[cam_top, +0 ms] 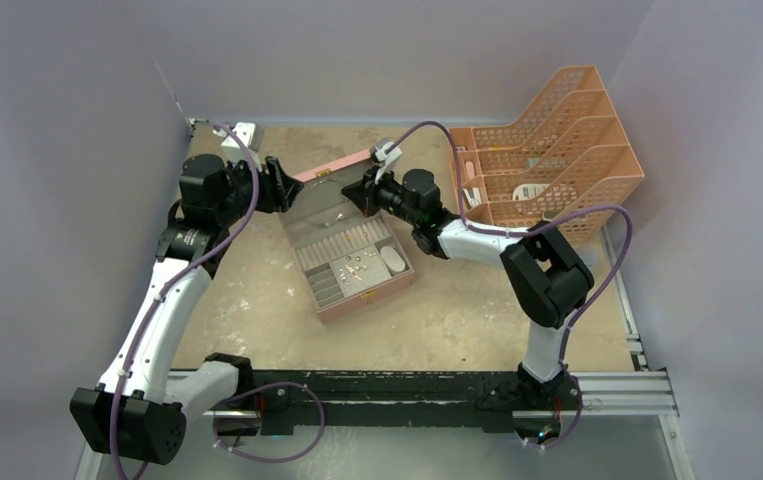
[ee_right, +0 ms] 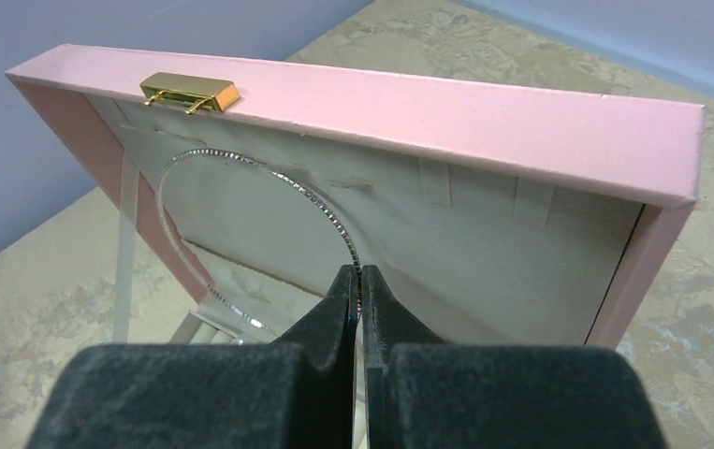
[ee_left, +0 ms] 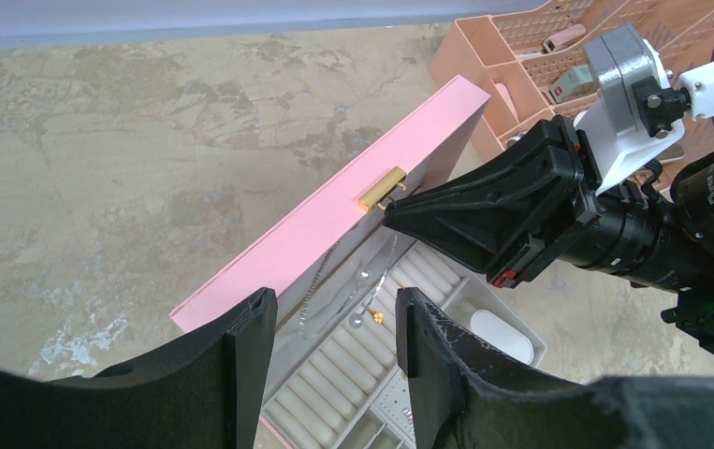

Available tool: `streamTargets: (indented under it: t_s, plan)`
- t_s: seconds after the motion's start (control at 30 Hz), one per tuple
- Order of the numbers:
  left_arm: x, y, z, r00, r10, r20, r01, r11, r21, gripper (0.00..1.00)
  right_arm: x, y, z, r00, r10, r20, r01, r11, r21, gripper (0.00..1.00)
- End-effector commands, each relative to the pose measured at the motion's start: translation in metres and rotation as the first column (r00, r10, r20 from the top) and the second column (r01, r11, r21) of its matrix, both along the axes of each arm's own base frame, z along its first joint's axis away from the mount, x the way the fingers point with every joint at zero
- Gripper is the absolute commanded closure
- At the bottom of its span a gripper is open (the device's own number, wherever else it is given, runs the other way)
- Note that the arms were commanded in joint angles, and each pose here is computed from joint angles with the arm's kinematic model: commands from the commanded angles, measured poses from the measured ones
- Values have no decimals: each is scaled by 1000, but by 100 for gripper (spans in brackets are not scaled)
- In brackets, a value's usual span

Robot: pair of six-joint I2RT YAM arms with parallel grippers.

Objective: Organize the mixed jewelry
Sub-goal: Place the jewelry in the jewelry box.

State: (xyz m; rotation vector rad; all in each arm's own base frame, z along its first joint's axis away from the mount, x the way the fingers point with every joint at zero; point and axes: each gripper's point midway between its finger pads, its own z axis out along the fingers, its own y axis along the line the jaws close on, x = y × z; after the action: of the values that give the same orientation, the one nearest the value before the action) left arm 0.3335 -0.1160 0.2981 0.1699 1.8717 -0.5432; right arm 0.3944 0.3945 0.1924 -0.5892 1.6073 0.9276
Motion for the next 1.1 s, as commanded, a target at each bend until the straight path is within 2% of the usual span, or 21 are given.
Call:
streamTargets:
  t_s: [0.0, 0.73, 1.07]
  plan:
    - [3, -5, 17, 999, -12, 51, 13, 1000, -27, 50, -1, 4, 48, 995, -4, 97, -6, 995, 100, 100]
    - [6, -4, 8, 999, -9, 34, 10, 1000, -17, 50, -14, -4, 56, 991, 6, 131, -25, 990, 138, 100]
    - [6, -4, 5, 1000, -6, 27, 7, 1000, -17, 50, -4, -10, 52, 992, -52, 113, 36, 990, 138, 100]
